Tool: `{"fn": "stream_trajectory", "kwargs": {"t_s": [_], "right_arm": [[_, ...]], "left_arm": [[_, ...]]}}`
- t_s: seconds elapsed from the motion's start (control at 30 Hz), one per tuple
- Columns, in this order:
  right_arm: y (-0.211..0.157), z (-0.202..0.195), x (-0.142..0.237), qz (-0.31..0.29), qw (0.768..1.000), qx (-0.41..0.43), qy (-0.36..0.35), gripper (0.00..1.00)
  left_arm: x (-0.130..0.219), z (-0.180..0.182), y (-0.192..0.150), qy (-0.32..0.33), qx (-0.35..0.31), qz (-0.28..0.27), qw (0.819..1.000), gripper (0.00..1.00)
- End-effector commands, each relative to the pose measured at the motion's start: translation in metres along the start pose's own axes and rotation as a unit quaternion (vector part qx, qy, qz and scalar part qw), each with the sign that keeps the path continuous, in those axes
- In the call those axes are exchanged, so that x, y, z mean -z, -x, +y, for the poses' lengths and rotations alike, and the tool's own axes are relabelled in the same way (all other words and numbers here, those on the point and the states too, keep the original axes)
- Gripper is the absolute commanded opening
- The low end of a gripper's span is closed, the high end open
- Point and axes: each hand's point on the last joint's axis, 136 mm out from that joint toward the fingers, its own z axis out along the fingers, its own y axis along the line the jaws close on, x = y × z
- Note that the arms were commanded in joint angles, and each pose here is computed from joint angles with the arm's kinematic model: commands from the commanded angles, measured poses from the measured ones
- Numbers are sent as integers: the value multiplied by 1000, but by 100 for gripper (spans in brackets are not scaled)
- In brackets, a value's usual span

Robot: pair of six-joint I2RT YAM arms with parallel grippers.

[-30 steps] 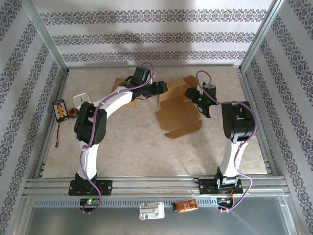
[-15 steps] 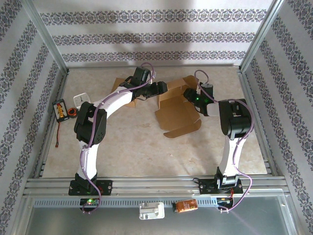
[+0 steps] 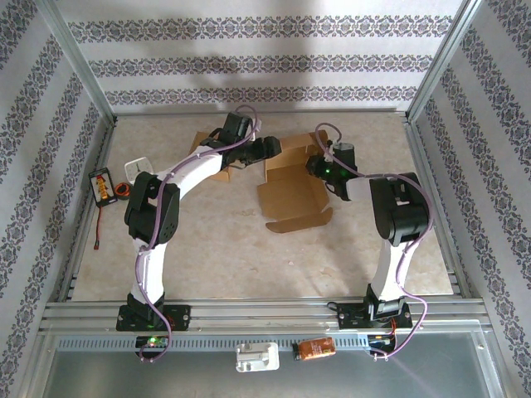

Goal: Fold the paper box

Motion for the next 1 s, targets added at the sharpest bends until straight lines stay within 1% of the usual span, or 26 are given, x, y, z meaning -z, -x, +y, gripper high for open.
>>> {"fn": "stream_trajectory", "kwargs": {"t_s": [0.0, 0.27, 0.4, 0.47, 0.53, 0.6, 0.63, 0.8, 0.97], "right_arm": [[-7, 17, 6, 4, 999, 52, 4, 18], [-38, 23, -7, 36, 998, 50, 3, 19], [-35, 26, 0, 27, 998, 51, 0, 20], [-29, 28, 7, 18, 998, 55, 0, 23], [-20, 32, 18, 5, 998, 60, -1, 32], [-13, 32, 32, -7, 998, 64, -7, 45], [-8, 34, 40, -15, 997, 69, -9, 50], [9, 38, 86, -38, 993, 107, -27, 66], [29, 22, 128, -54, 984, 152, -73, 79]], "left_arm": [[7, -6, 8, -12, 1, -10, 1000, 73], [8, -7, 8, -14, 1, -9, 1000, 73], [9, -8, 9, -15, -2, -11, 1000, 73], [10, -9, 9, -14, -7, -12, 1000, 73], [12, -9, 9, -13, -12, -13, 1000, 73], [13, -8, 8, -10, -16, -13, 1000, 73], [13, -7, 8, -8, -17, -13, 1000, 73], [13, -6, 8, -7, -19, -12, 1000, 73], [18, -9, 10, -8, -25, -16, 1000, 73]]}}
